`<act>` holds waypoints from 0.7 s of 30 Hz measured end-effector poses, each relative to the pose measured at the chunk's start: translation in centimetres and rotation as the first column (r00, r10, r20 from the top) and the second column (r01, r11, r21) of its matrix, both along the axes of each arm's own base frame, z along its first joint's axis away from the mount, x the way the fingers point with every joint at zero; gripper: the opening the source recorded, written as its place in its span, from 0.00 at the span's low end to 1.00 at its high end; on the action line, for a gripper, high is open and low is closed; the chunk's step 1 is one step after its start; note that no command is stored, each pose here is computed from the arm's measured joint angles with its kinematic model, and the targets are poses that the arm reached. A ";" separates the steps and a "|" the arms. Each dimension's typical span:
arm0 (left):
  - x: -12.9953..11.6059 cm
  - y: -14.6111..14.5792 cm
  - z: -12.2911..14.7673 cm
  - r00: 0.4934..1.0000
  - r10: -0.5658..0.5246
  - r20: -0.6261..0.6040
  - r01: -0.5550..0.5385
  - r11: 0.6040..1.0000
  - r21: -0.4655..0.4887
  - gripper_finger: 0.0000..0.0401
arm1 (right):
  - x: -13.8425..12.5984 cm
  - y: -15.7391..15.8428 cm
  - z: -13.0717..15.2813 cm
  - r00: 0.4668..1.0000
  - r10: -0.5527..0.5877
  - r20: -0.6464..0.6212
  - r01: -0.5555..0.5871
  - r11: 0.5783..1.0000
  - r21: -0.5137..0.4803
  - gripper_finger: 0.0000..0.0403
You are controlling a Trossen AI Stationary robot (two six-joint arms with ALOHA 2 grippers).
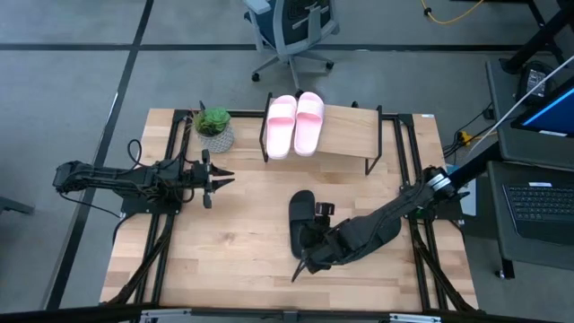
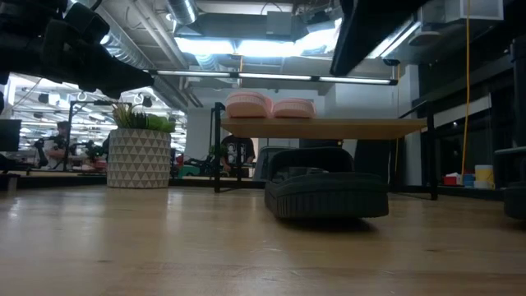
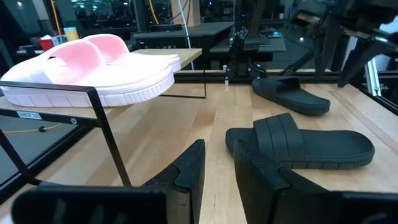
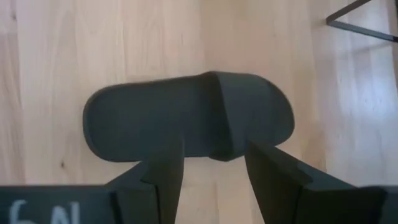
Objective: Pick and place slides into the shelf
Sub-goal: Put the left black slide on the shelf
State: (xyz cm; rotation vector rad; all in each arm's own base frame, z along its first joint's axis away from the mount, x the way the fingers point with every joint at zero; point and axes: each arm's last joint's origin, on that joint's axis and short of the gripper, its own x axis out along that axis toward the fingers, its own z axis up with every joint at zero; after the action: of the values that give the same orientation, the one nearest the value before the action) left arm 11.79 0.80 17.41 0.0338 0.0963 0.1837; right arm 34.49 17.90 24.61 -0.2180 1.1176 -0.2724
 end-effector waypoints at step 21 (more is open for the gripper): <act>0.0 0.0 0.0 1.000 0.000 -0.003 0.001 1.000 0.008 0.19 | 2.2 -2.1 -2.1 0.999 -0.024 -0.042 0.023 0.999 -0.033 0.42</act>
State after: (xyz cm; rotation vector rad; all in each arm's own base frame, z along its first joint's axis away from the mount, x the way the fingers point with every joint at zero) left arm 11.79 0.81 17.39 0.0422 0.0985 0.1835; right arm 36.67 15.85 22.49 -0.2406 1.1588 -0.3085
